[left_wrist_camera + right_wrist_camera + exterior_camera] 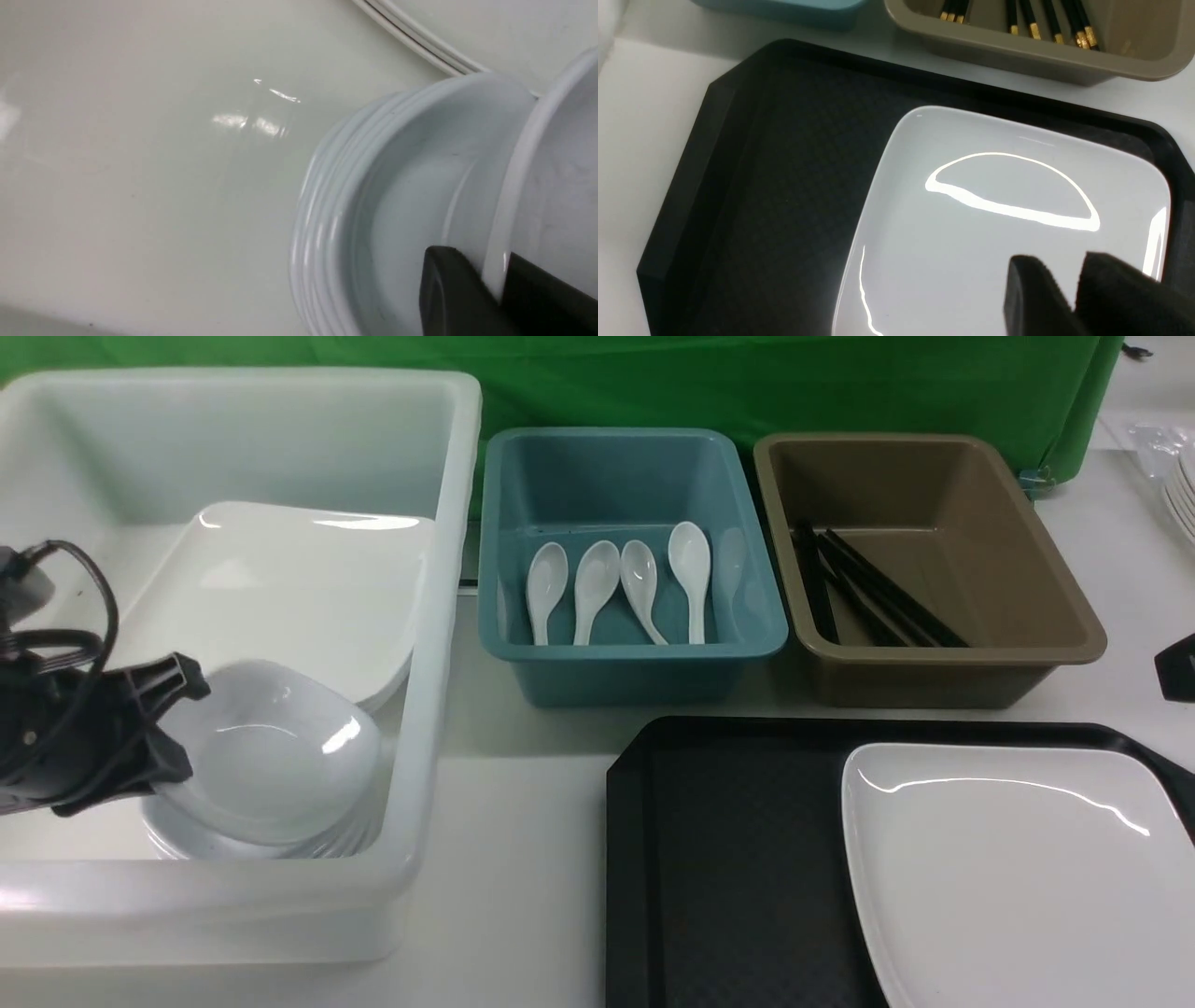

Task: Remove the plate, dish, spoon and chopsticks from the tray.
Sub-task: Use the left arm to put the small plate into the large storage box on the left, then use the left arm to move the plate from right to left

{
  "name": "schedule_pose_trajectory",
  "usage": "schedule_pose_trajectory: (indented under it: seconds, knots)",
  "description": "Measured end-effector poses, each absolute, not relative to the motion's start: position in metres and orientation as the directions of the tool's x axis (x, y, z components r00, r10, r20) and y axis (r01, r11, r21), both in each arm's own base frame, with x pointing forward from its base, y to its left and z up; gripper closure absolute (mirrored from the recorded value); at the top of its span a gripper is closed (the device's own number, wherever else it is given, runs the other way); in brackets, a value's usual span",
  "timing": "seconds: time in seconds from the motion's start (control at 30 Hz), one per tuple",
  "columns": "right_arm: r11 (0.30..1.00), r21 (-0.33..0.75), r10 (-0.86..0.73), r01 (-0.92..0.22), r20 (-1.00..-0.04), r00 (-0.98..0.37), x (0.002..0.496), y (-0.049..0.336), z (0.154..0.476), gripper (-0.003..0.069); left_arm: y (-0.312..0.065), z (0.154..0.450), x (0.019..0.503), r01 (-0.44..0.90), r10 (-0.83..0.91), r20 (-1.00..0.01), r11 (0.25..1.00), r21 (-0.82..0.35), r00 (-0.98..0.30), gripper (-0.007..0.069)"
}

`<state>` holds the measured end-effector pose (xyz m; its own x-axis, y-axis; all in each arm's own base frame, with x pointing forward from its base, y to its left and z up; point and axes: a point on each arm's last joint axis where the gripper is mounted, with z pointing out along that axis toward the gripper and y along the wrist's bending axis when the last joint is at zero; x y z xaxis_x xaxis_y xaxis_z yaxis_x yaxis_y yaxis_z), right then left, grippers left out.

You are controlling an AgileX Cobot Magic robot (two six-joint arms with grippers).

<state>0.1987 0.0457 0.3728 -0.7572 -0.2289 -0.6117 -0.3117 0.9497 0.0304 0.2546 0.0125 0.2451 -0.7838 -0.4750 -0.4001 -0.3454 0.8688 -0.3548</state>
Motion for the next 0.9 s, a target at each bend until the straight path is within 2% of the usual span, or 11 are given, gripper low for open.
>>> schedule_pose_trajectory:
  seconds: [0.2, 0.23, 0.27, 0.4, 0.47, 0.53, 0.67, 0.7, 0.73, 0.8, 0.9]
  knots:
    - [0.95, 0.031, -0.229, -0.312, -0.61, -0.758, 0.199, 0.046, 0.373, 0.0464, 0.019, 0.254, 0.254, -0.298, -0.38, -0.441, 0.922, -0.246, -0.813, 0.0375]
    - [0.95, 0.031, -0.229, -0.312, -0.61, -0.758, 0.199, 0.046, 0.373, 0.0463, 0.021, 0.266, 0.254, -0.286, -0.363, -0.468, 0.93, -0.229, -0.805, 0.0309]
    - [0.95, 0.031, -0.23, -0.312, -0.609, -0.759, 0.198, 0.046, 0.373, 0.0463, 0.021, 0.273, 0.255, -0.279, -0.354, -0.485, 0.934, -0.223, -0.799, 0.0279]
    - [0.946, 0.021, -0.246, -0.325, -0.609, -0.754, 0.198, 0.046, 0.373, 0.0456, 0.02, 0.308, 0.254, -0.241, -0.331, -0.536, 0.942, -0.233, -0.776, 0.0198]
    - [0.945, 0.019, -0.248, -0.327, -0.608, -0.754, 0.198, 0.046, 0.373, 0.0439, 0.011, 0.319, 0.252, -0.184, -0.292, -0.539, 0.952, -0.246, -0.79, 0.0211]
    - [0.945, 0.018, -0.249, -0.327, -0.608, -0.754, 0.198, 0.046, 0.373, 0.0417, 0.0, 0.326, 0.25, -0.125, -0.253, -0.529, 0.956, -0.265, -0.81, 0.026]
    - [0.954, 0.013, -0.23, -0.3, -0.607, -0.761, 0.199, 0.044, 0.372, 0.039, -0.065, 0.337, 0.242, 0.126, -0.06, -0.519, 0.941, -0.316, -0.853, 0.0524]
    - [0.962, 0.007, -0.214, -0.274, -0.606, -0.766, 0.199, 0.042, 0.372, 0.0389, -0.084, 0.337, 0.239, 0.185, -0.012, -0.52, 0.927, -0.325, -0.854, 0.0564]
    - [0.963, 0.005, -0.211, -0.269, -0.606, -0.767, 0.199, 0.041, 0.372, 0.0389, -0.091, 0.336, 0.238, 0.205, 0.004, -0.519, 0.921, -0.331, -0.855, 0.0569]
    - [0.98, -0.036, -0.179, -0.197, -0.6, -0.78, 0.201, 0.034, 0.372, 0.0388, -0.133, 0.335, 0.237, 0.294, 0.073, -0.512, 0.883, -0.366, -0.856, 0.0607]
    - [0.987, -0.093, -0.163, -0.134, -0.572, -0.804, 0.199, 0.026, 0.371, 0.0388, -0.191, 0.325, 0.246, 0.389, 0.179, -0.482, 0.838, -0.382, -0.858, 0.0611]
